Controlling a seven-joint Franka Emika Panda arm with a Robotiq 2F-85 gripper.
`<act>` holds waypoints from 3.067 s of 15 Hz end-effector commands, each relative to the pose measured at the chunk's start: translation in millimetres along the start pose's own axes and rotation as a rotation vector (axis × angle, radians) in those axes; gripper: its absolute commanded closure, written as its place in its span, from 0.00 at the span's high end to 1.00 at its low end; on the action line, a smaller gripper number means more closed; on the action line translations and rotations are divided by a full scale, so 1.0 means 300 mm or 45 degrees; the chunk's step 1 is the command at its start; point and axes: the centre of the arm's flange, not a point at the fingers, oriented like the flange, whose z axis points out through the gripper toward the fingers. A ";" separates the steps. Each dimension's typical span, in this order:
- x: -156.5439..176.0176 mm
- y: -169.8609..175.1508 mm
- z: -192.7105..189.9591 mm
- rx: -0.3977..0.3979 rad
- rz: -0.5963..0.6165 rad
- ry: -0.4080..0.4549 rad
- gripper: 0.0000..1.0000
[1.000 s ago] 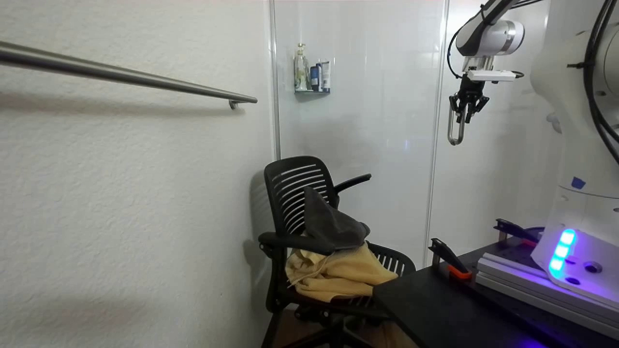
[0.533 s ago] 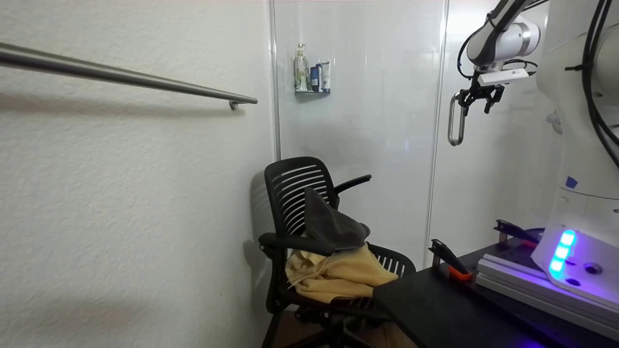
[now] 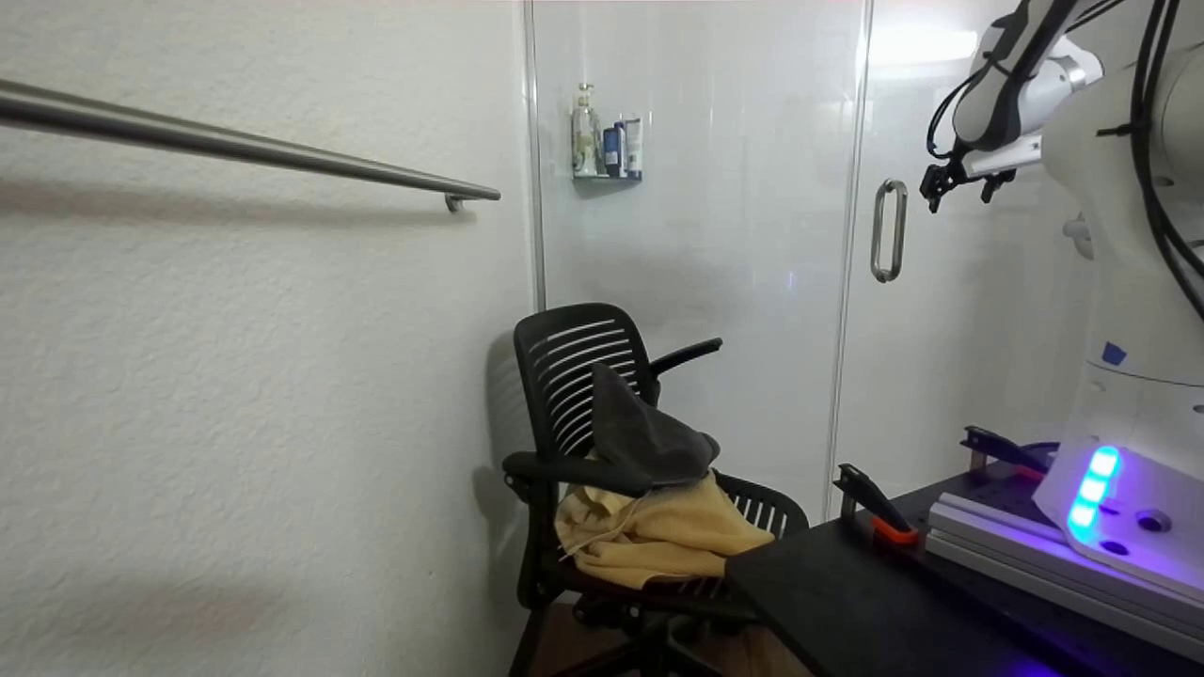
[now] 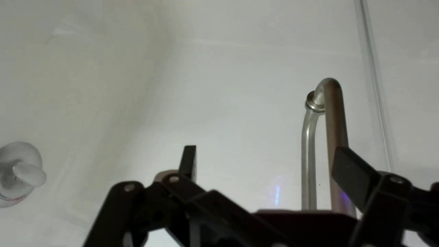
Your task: Open the glass door
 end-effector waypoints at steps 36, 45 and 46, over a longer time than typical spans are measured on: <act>0.106 -0.012 0.126 0.272 -0.061 0.577 1.00; -0.019 -0.046 0.291 0.424 -0.029 0.509 1.00; -0.020 -0.046 0.302 0.435 -0.037 0.516 1.00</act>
